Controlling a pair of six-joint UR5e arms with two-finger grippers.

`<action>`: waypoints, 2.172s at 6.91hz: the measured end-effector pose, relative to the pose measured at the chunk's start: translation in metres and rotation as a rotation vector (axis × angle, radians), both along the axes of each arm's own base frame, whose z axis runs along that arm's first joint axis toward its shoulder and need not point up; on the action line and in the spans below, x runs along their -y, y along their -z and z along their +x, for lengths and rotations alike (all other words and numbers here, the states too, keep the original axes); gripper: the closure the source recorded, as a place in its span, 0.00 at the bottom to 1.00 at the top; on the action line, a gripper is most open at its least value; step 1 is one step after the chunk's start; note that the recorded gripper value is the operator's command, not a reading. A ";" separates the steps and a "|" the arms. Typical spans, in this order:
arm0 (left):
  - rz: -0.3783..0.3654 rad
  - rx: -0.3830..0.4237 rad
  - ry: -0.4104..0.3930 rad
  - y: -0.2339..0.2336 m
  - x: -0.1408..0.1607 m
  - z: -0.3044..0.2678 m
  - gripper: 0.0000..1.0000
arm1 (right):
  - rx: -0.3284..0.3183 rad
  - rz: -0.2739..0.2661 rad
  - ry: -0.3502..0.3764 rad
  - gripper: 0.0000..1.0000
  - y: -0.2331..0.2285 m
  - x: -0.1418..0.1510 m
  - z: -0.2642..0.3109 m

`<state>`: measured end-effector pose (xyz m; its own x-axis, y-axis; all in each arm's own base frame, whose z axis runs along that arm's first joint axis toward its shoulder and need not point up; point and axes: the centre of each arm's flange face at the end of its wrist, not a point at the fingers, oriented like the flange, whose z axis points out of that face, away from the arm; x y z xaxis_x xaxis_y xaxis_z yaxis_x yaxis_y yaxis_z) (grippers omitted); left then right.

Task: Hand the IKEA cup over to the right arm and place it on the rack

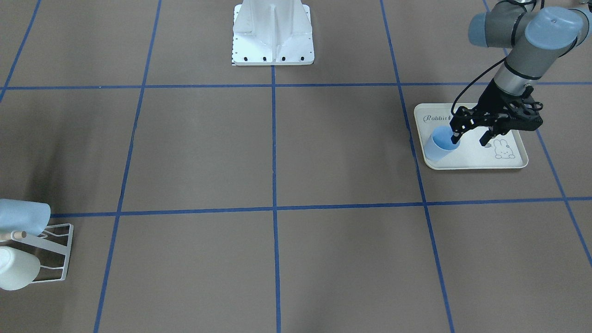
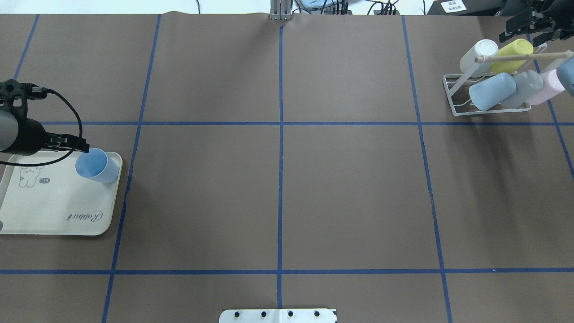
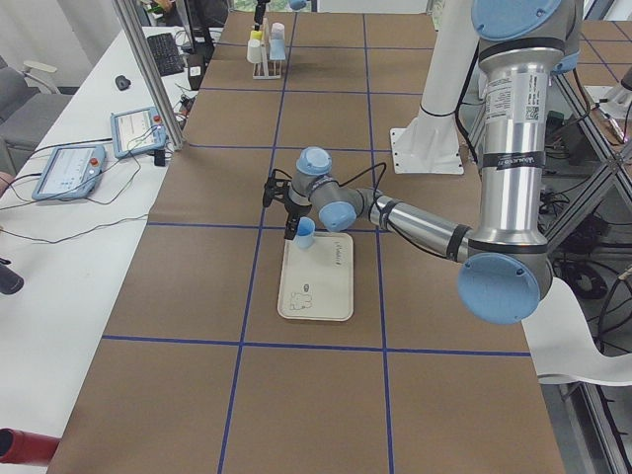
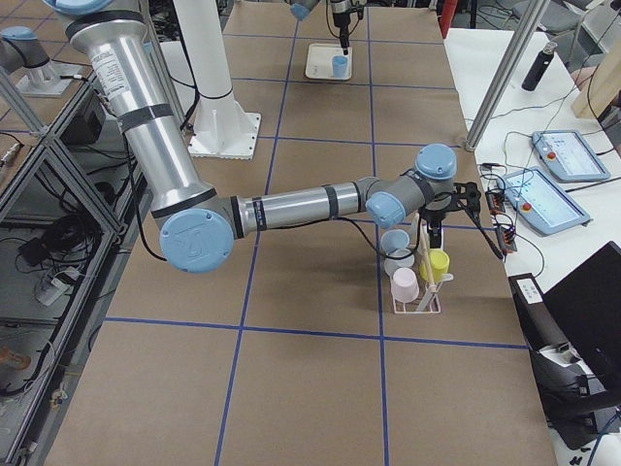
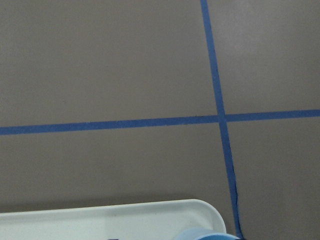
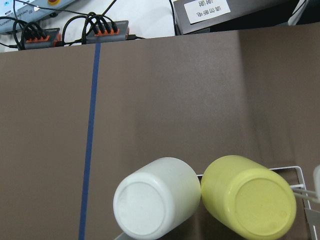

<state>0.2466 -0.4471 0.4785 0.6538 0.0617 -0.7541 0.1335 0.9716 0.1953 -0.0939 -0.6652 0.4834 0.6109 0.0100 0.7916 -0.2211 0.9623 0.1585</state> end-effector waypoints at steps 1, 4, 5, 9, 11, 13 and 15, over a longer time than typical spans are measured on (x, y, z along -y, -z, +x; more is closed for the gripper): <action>-0.023 0.008 -0.017 -0.006 -0.002 0.006 0.18 | 0.002 0.002 -0.002 0.00 0.002 -0.003 0.001; -0.060 0.032 -0.080 -0.023 -0.003 0.046 0.38 | 0.004 0.003 -0.004 0.00 0.003 -0.005 0.001; -0.068 0.039 -0.091 -0.029 -0.002 0.055 0.62 | 0.005 0.004 -0.004 0.00 0.003 -0.005 0.001; -0.077 0.046 -0.099 -0.034 0.000 0.062 1.00 | 0.005 0.004 -0.004 0.00 0.004 -0.005 0.001; -0.092 0.017 -0.120 -0.028 -0.002 0.060 1.00 | 0.009 0.004 -0.001 0.00 0.004 -0.005 0.001; -0.106 -0.040 -0.084 -0.009 0.011 0.021 1.00 | 0.013 0.009 0.001 0.00 0.008 -0.005 0.000; -0.120 -0.087 -0.020 0.034 0.020 -0.016 1.00 | 0.032 0.002 -0.011 0.00 0.023 -0.008 -0.008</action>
